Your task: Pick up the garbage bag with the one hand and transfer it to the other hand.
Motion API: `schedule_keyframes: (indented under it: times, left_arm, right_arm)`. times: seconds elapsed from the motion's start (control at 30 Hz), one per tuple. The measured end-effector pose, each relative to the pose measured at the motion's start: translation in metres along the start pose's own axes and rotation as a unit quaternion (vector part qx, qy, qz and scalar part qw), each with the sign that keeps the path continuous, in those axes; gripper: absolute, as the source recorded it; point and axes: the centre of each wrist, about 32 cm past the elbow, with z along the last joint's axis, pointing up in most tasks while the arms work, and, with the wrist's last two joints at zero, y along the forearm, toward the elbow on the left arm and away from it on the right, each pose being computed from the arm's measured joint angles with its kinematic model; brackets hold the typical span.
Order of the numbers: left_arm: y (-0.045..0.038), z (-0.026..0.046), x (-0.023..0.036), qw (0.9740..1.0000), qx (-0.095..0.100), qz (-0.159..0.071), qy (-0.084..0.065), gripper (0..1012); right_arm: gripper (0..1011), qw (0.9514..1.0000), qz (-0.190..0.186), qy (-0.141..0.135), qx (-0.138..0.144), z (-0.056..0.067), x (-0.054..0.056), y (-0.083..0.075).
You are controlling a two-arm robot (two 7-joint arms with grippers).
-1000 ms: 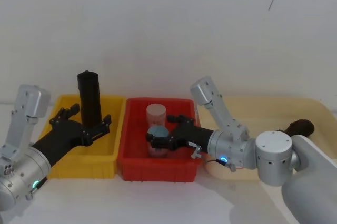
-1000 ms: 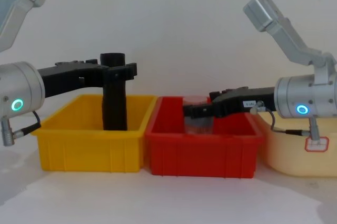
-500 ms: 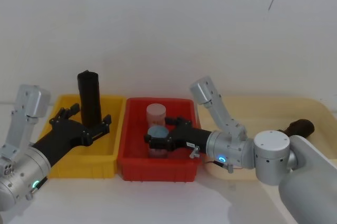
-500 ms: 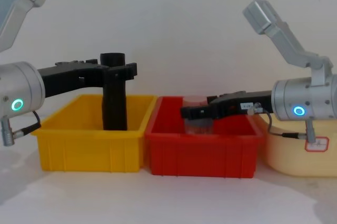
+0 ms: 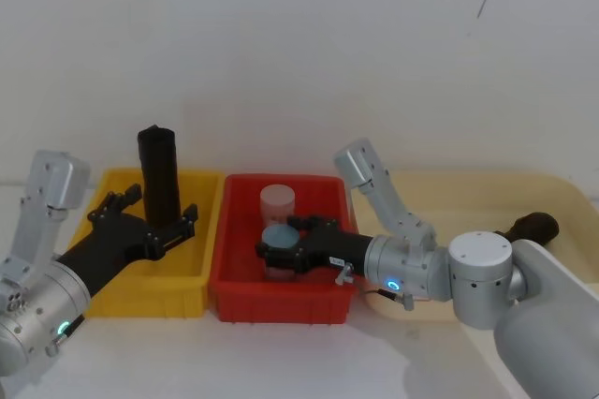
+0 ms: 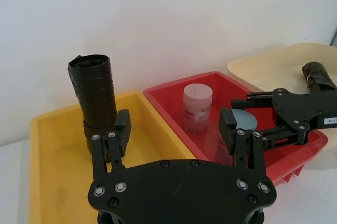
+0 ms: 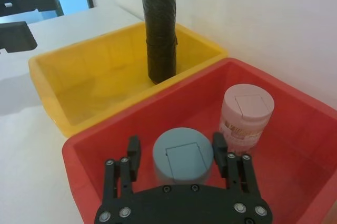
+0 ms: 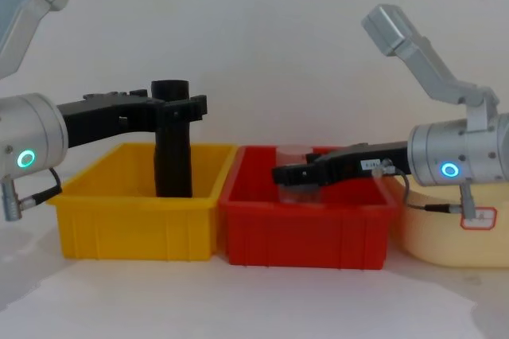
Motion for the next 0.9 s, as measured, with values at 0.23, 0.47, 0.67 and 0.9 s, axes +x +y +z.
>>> schedule_keyframes:
  times: [0.23, 0.47, 0.67, 0.9]
  left_arm:
    - [0.0, 0.0, 0.0, 1.0, 0.0, 0.0, 0.0, 1001]
    - [0.0, 0.0, 0.0, 1.0, 0.0, 0.0, 0.0, 1002]
    - [0.0, 0.0, 0.0, 1.0, 0.0, 0.0, 0.0, 1001]
    - [0.0, 0.0, 0.0, 1.0, 0.0, 0.0, 0.0, 1002]
  right_arm:
    - [664, 1.0, -0.004, -0.007, -0.002, 0.002, 0.0, -0.001]
    - [655, 0.9998, -0.012, -0.015, 0.005, 0.006, -0.001, -0.004]
    - [655, 0.9992, -0.022, -0.025, 0.024, 0.016, -0.001, -0.01]
    - [655, 0.9961, -0.046, -0.042, 0.062, 0.036, 0.0, -0.024]
